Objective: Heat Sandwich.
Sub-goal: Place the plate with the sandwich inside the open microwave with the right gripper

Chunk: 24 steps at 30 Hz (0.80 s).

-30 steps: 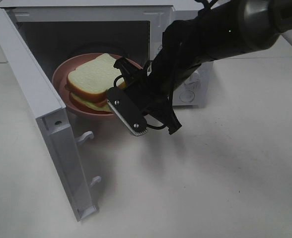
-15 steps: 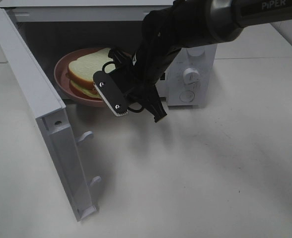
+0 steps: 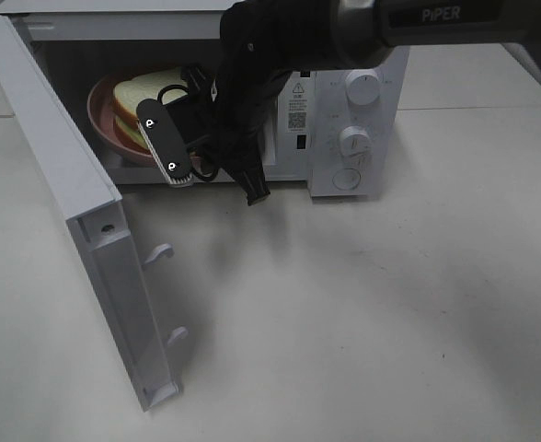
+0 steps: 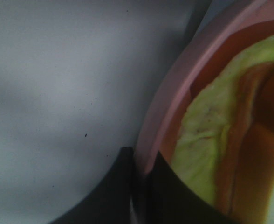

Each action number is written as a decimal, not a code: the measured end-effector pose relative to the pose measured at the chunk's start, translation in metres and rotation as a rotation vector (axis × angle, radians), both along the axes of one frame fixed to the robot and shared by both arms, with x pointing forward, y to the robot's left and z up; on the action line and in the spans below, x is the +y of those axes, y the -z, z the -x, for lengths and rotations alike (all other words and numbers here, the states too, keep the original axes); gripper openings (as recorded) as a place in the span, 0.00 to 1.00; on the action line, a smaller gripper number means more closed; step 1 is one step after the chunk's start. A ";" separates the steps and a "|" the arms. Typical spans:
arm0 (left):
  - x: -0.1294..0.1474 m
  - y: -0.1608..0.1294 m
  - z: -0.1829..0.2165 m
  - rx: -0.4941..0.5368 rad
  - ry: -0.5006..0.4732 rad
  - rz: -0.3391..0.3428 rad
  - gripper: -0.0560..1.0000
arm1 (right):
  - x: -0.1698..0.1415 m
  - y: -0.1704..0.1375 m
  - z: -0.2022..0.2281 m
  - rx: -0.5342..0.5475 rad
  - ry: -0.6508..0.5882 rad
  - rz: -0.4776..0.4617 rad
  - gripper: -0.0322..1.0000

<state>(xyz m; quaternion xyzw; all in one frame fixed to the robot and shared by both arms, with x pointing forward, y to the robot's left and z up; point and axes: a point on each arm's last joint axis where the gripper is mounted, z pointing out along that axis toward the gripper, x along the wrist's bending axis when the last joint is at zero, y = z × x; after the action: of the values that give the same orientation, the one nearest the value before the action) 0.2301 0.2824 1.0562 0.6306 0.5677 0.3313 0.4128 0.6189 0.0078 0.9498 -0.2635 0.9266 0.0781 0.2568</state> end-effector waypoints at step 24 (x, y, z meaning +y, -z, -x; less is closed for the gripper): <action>0.000 0.000 0.000 0.000 0.000 0.000 0.98 | 0.014 0.023 -0.036 0.021 0.229 0.051 0.05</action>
<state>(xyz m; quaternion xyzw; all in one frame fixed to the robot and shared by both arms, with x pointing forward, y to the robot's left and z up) 0.2301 0.2824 1.0562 0.6306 0.5677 0.3313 0.4128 0.6553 0.0221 0.9265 -0.1615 0.9549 0.0272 0.2475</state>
